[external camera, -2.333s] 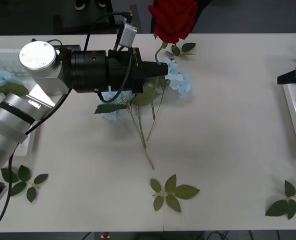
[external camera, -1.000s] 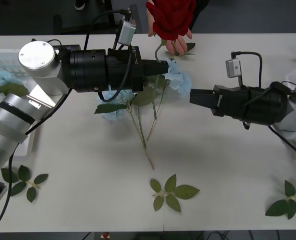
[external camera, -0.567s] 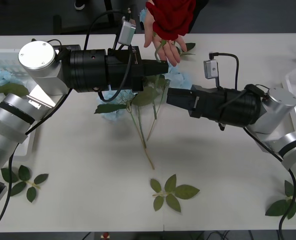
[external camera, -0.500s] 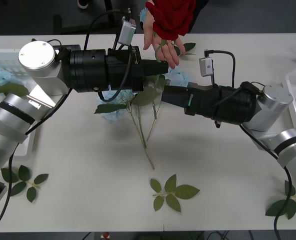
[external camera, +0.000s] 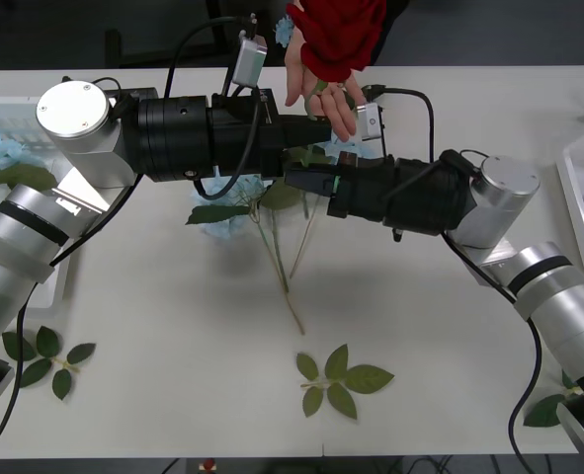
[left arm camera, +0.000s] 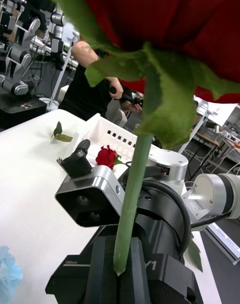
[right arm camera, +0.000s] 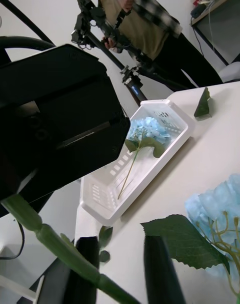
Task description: Place the red flowers into the right box and the blue flowers into the left box. If a person shows an open palm, hand one flower to the person first, then continue sorting.
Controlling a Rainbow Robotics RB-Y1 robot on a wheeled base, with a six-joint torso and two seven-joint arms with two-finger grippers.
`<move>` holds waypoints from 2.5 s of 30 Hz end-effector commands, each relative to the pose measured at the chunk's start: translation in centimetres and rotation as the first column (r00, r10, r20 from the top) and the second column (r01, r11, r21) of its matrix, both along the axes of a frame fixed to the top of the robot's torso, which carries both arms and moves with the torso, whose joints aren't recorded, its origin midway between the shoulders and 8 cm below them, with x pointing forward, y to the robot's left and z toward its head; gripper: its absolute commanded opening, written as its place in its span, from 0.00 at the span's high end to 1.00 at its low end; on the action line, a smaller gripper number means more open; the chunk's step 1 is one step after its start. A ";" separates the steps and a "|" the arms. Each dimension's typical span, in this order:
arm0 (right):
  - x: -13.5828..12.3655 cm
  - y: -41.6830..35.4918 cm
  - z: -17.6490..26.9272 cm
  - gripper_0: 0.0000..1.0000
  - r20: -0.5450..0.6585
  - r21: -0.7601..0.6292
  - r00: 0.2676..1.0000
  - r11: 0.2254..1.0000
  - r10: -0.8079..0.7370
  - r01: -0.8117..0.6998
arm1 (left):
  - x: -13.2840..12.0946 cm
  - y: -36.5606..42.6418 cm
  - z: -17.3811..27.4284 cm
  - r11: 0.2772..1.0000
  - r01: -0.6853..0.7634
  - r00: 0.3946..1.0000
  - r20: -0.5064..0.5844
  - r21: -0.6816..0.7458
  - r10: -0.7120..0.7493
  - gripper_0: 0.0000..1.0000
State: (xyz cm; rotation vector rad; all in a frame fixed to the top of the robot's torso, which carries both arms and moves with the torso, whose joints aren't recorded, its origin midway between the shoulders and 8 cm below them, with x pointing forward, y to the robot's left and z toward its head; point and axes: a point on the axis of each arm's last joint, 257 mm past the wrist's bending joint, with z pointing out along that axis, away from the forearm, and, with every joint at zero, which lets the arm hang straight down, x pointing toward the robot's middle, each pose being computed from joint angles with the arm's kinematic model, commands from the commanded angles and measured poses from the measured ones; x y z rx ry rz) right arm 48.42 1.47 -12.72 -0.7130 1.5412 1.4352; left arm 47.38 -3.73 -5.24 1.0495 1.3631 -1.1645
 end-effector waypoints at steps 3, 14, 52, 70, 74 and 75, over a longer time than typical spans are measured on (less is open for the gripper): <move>0.4 0.1 1.9 1.00 0.027 0.017 1.000 1.000 0.001 -0.001 | 0.3 0.9 1.3 1.000 -0.010 1.000 0.018 -0.013 0.011 1.00; -0.2 -0.3 2.4 1.00 0.013 0.051 1.000 0.998 0.020 -0.020 | 0.3 0.9 1.2 1.000 -0.010 1.000 0.016 -0.015 0.010 0.00; 11.6 -9.9 16.3 1.00 0.483 0.032 0.712 0.823 -0.509 0.567 | 3.1 6.5 -2.9 0.986 -0.104 0.994 -0.030 0.129 0.109 0.00; 13.5 -4.4 19.8 1.00 0.455 0.087 0.668 0.777 -0.588 0.624 | 3.3 19.0 -9.8 0.805 -0.180 0.664 -0.533 0.566 0.524 0.00; 13.4 -4.3 19.5 1.00 0.450 0.084 0.674 0.779 -0.586 0.622 | 3.5 21.3 -11.3 0.722 -0.199 0.544 -0.538 0.663 0.644 0.00; 13.4 -4.2 19.6 1.00 0.449 0.084 0.674 0.779 -0.586 0.621 | 3.5 21.9 -11.7 0.701 -0.205 0.507 -0.538 0.684 0.673 0.00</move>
